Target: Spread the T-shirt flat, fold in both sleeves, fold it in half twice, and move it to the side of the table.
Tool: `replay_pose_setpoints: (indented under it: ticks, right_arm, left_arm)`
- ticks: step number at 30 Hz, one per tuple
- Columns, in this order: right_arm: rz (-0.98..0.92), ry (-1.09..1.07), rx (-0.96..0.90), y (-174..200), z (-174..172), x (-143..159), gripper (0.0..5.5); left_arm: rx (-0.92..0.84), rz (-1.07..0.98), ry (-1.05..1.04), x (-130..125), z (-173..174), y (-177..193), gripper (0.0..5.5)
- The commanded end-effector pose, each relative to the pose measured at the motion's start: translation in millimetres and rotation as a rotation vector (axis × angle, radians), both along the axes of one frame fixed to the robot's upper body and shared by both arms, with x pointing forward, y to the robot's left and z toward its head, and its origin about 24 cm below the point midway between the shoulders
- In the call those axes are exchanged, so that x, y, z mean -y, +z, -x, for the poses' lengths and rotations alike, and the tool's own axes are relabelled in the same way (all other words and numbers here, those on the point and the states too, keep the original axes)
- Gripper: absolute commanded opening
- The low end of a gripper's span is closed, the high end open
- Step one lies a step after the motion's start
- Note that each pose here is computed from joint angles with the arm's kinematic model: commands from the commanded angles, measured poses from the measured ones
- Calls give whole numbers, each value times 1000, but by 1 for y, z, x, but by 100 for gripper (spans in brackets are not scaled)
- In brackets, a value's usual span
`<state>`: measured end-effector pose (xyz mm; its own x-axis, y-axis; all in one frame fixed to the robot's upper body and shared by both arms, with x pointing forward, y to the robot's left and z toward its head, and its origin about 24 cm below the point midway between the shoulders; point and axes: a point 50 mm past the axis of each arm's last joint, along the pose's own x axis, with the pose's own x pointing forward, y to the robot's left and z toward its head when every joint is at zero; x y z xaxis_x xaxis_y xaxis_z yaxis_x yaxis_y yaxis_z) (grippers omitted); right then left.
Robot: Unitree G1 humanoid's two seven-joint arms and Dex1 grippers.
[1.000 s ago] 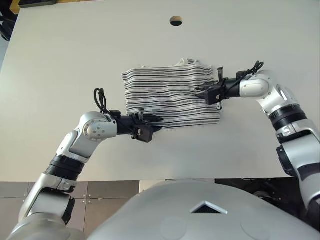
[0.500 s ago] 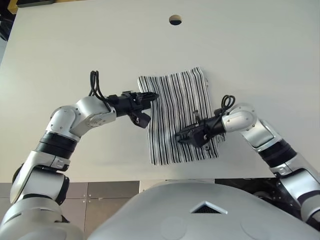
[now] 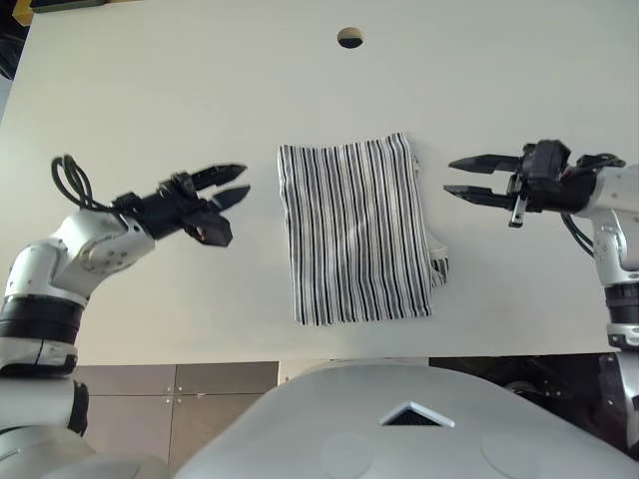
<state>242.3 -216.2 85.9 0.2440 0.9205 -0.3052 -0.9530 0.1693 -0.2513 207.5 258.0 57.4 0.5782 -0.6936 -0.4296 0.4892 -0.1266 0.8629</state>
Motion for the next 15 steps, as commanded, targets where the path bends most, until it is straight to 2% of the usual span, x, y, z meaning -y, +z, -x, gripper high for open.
replay_pose_setpoints:
  ticks: [1,5,9,11,15]
  right_arm:
    - [198,60,28,-9,21,19,219]
    - [401,171,46,-31,43,25,291]
    - [500,297,90,-52,62,18,356]
    - [515,360,168,-58,68,8,360]
    - [488,446,340,-69,73,-16,360]
  left_arm:
    - [-216,6,-69,4,30,-13,246]
    - [-378,40,-152,24,58,-27,307]
    - [-449,22,-204,38,72,-39,360]
    - [-459,-12,-228,40,74,-46,385]
    - [-452,6,-260,50,75,-52,390]
